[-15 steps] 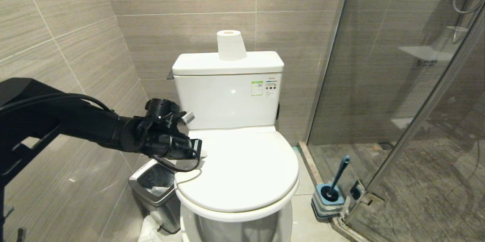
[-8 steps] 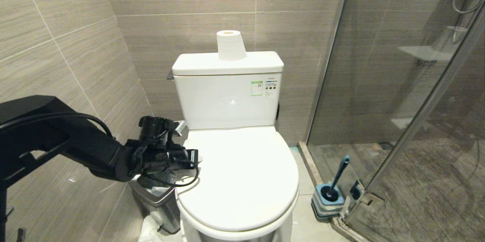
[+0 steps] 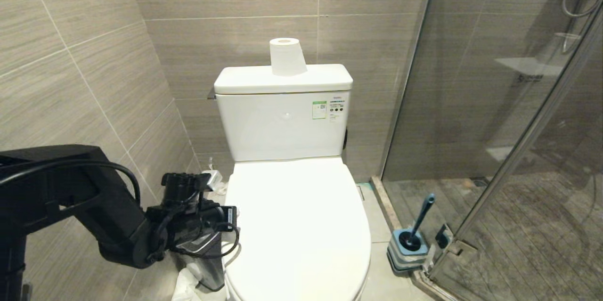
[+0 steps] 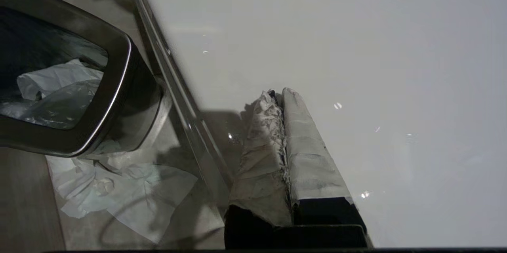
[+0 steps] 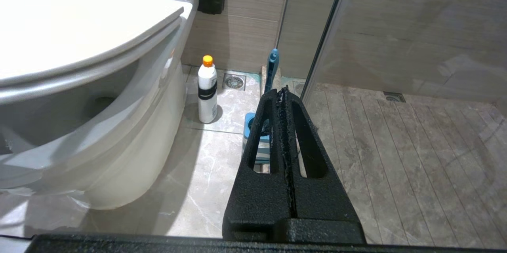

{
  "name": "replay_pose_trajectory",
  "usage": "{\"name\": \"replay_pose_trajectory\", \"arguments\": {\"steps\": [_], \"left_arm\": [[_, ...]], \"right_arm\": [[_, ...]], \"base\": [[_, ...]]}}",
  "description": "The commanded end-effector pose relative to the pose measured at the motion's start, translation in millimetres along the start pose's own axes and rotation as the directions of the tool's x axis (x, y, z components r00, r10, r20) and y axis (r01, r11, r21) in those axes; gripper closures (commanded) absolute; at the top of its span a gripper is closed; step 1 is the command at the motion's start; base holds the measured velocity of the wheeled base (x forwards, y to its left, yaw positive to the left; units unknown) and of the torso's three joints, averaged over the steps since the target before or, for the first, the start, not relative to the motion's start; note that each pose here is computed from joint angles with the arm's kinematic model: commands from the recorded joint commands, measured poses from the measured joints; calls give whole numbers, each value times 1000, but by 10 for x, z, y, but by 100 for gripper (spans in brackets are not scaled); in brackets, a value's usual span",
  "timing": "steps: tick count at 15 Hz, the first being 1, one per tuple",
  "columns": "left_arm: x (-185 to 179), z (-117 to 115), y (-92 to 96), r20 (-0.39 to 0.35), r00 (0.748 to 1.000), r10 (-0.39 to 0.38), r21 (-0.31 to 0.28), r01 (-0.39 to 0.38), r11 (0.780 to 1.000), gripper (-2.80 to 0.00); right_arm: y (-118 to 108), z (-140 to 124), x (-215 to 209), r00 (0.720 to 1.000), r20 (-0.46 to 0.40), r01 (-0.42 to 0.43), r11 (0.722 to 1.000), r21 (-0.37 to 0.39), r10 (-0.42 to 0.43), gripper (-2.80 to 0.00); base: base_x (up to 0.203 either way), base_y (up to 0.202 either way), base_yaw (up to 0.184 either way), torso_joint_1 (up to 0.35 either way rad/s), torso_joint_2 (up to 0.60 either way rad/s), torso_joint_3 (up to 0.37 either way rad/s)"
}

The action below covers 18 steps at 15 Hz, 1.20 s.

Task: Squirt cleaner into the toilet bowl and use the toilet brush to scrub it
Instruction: Close the toilet lid

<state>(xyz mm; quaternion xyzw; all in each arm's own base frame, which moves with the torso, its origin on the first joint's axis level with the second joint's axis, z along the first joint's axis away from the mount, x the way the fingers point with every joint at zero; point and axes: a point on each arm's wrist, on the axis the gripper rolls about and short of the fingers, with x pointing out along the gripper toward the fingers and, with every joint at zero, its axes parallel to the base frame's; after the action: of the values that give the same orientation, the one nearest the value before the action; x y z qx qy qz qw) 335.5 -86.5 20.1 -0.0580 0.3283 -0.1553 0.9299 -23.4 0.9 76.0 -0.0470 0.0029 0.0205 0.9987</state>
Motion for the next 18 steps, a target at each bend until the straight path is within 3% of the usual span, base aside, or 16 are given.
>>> {"name": "replay_pose_trajectory", "arguments": {"steps": [1, 4, 9, 15, 18], "left_arm": [[35, -131, 20, -20, 1000, 4, 7, -4, 1000, 0], [83, -236, 20, -56, 998, 12, 11, -12, 1000, 0], [212, -347, 7, -34, 999, 26, 22, -26, 999, 0], [153, -254, -25, 5, 1000, 28, 28, -28, 999, 0], [140, -318, -19, -20, 999, 32, 26, -31, 999, 0]], "right_arm": [[0, 0, 1, 1000, -1, -1, 1000, -1, 1, 0], [0, 0, 1, 1000, -1, -1, 1000, -1, 1, 0], [0, 0, 1, 1000, -1, -1, 1000, -1, 1, 0], [0, 0, 1, 1000, -1, -1, 1000, -1, 1, 0], [0, 0, 1, 1000, -1, -1, 1000, -1, 1, 0]], "base": [[0, 0, 0, 0, 0, 0], [0, 0, 0, 0, 0, 0], [0, 0, 0, 0, 0, 0], [0, 0, 0, 0, 0, 0], [0, 0, 0, 0, 0, 0]]}}
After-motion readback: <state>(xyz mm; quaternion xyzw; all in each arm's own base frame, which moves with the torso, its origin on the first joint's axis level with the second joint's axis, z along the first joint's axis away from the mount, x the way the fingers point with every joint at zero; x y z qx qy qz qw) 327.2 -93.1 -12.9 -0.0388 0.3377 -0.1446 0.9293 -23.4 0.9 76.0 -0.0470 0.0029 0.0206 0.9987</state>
